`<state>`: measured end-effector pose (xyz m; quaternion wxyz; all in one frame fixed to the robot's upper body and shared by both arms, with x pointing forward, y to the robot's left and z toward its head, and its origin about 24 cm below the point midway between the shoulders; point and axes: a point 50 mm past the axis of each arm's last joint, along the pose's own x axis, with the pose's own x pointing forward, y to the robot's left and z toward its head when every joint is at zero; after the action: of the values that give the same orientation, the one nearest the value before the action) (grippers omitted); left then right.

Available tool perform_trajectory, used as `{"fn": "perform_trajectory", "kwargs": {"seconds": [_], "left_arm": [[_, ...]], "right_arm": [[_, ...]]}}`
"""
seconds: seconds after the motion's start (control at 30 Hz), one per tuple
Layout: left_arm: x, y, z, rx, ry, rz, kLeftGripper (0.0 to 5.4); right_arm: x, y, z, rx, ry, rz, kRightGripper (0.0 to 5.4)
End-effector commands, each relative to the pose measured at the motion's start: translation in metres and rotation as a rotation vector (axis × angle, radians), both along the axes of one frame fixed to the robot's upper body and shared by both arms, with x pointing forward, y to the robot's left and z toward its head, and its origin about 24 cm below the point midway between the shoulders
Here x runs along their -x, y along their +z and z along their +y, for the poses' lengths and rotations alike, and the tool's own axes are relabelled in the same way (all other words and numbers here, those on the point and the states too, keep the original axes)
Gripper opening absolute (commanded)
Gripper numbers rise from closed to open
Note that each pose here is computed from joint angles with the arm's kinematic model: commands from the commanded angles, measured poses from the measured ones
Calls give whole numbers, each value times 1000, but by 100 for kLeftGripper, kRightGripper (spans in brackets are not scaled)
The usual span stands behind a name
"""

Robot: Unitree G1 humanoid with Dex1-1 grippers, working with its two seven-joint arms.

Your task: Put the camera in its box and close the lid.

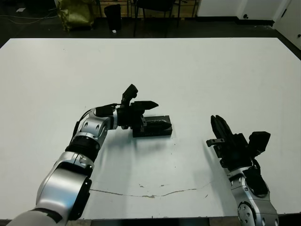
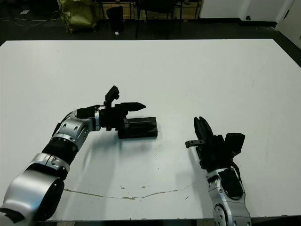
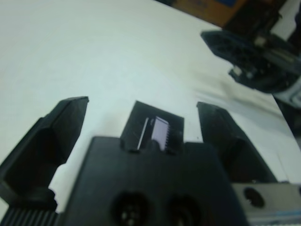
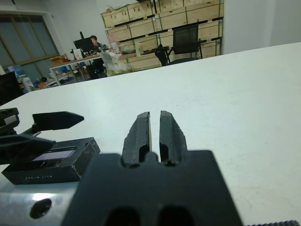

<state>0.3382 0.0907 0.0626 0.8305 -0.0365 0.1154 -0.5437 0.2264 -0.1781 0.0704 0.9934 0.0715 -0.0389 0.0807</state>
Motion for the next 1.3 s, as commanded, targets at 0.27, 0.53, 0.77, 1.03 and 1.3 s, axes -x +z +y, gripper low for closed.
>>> {"fn": "perform_trajectory", "kwargs": {"seconds": [0.27,0.53,0.77,1.03,1.3], "left_arm": [[20,-51,9,-48,218,162,539],[22,-62,2,-113,294,185,539],[27,-67,-2,-244,397,144,539],[45,-60,-20,-298,551,57,539],[59,-59,-22,-358,748,-93,425]], "right_arm": [[1,-4,-2,1,-4,16,0],[1,-5,-3,2,-2,12,0],[3,-6,-1,-19,-10,31,0],[3,-6,-1,2,-6,33,0],[4,-7,-1,3,-8,31,0]]}}
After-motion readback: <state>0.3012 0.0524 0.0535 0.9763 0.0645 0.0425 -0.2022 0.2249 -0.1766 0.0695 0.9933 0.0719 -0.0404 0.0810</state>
